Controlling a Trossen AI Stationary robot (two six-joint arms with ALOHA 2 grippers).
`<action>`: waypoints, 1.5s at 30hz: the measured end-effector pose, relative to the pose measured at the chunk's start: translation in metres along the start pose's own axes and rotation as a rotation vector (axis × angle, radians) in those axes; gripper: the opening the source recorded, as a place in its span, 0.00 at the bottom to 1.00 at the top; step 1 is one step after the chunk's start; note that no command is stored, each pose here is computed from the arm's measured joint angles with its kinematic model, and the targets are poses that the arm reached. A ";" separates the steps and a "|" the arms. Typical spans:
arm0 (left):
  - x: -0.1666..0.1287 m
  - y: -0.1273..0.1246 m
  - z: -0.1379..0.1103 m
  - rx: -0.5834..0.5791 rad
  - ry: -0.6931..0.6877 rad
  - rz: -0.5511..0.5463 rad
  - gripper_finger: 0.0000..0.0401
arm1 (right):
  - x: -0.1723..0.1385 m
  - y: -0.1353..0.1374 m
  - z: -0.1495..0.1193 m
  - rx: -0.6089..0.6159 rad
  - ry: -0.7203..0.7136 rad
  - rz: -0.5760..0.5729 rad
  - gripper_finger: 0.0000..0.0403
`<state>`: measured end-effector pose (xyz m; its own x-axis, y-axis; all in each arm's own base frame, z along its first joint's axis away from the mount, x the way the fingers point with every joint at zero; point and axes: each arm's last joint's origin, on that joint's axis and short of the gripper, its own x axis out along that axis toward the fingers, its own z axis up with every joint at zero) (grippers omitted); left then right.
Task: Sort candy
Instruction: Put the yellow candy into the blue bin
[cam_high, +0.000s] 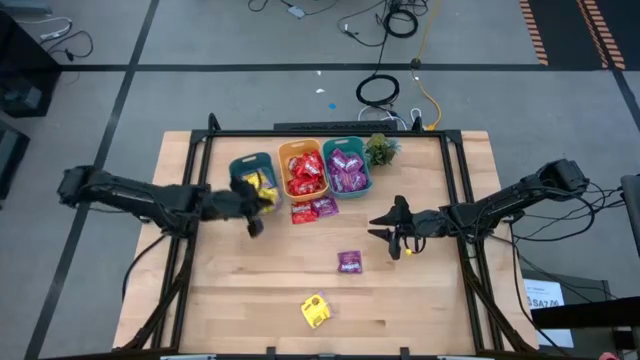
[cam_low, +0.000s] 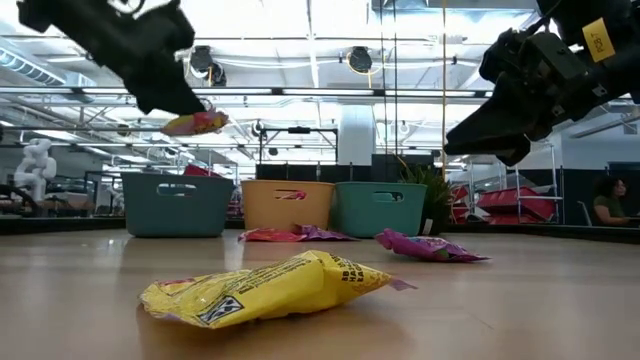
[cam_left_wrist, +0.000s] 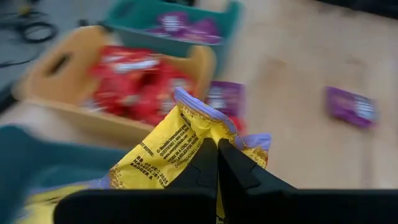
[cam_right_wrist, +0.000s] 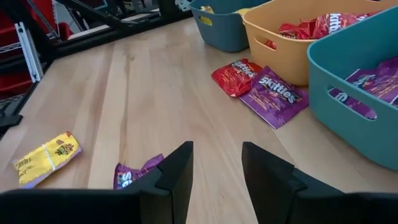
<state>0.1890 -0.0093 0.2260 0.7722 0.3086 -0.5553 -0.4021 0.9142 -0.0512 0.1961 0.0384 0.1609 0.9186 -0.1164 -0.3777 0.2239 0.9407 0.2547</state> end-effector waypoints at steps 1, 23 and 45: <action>-0.001 0.008 -0.001 -0.007 -0.005 0.027 0.00 | 0.000 0.000 0.000 0.000 -0.002 0.001 0.32; 0.003 0.095 0.000 -0.246 0.045 0.387 0.23 | 0.000 0.001 0.002 0.006 -0.019 0.008 0.32; 0.021 0.038 -0.004 -0.519 0.144 -0.061 0.27 | 0.000 0.001 0.002 -0.011 -0.020 0.008 0.32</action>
<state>0.1878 0.0308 0.2096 0.7409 0.1867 -0.6452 -0.5773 0.6679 -0.4697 0.1970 0.0386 0.1630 0.9268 -0.1151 -0.3575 0.2129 0.9452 0.2476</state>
